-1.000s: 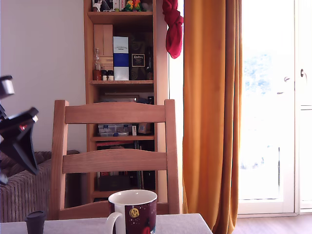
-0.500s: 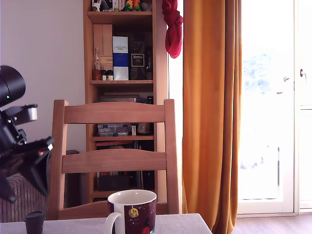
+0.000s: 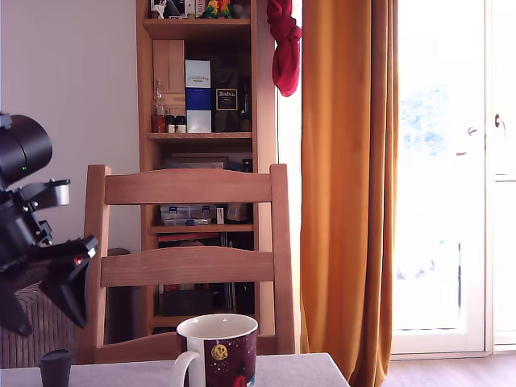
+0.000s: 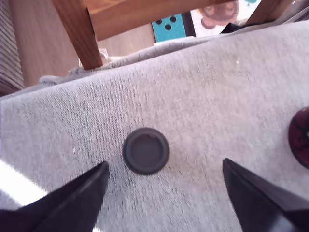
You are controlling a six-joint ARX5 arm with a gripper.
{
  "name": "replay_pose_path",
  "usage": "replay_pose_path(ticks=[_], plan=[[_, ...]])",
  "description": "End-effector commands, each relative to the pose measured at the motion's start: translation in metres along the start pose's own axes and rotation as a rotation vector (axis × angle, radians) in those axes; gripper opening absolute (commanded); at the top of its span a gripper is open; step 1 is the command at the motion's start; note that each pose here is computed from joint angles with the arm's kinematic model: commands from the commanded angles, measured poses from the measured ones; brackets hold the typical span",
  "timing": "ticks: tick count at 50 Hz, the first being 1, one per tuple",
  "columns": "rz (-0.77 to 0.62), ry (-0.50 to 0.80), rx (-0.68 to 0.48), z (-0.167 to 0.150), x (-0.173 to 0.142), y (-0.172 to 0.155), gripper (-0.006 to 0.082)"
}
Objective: Pick the grey coffee capsule and place it inside the red coffee cup
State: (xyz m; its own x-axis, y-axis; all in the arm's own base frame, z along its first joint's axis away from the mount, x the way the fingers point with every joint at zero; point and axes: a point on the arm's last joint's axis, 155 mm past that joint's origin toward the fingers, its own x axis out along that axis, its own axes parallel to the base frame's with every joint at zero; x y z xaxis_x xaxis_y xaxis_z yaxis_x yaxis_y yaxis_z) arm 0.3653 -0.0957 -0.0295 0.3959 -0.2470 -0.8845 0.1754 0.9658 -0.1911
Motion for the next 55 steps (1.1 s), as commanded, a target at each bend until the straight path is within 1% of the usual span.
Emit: replay_pose_path(ticks=[1,12,22,37,48,55], plan=[[0.003,0.024,-0.009,-0.003,0.011,0.002,0.0691],[0.014,0.045,-0.013,-0.001,0.023,0.006,0.069],[0.021,0.089,-0.031,-0.009,0.035,0.014,0.0686],[0.025,0.092,-0.039,-0.01,0.04,0.018,0.0685],[-0.006,0.132,-0.067,-0.022,0.048,0.018,0.0682],[-0.004,0.114,-0.063,-0.018,0.05,0.018,0.0678]])
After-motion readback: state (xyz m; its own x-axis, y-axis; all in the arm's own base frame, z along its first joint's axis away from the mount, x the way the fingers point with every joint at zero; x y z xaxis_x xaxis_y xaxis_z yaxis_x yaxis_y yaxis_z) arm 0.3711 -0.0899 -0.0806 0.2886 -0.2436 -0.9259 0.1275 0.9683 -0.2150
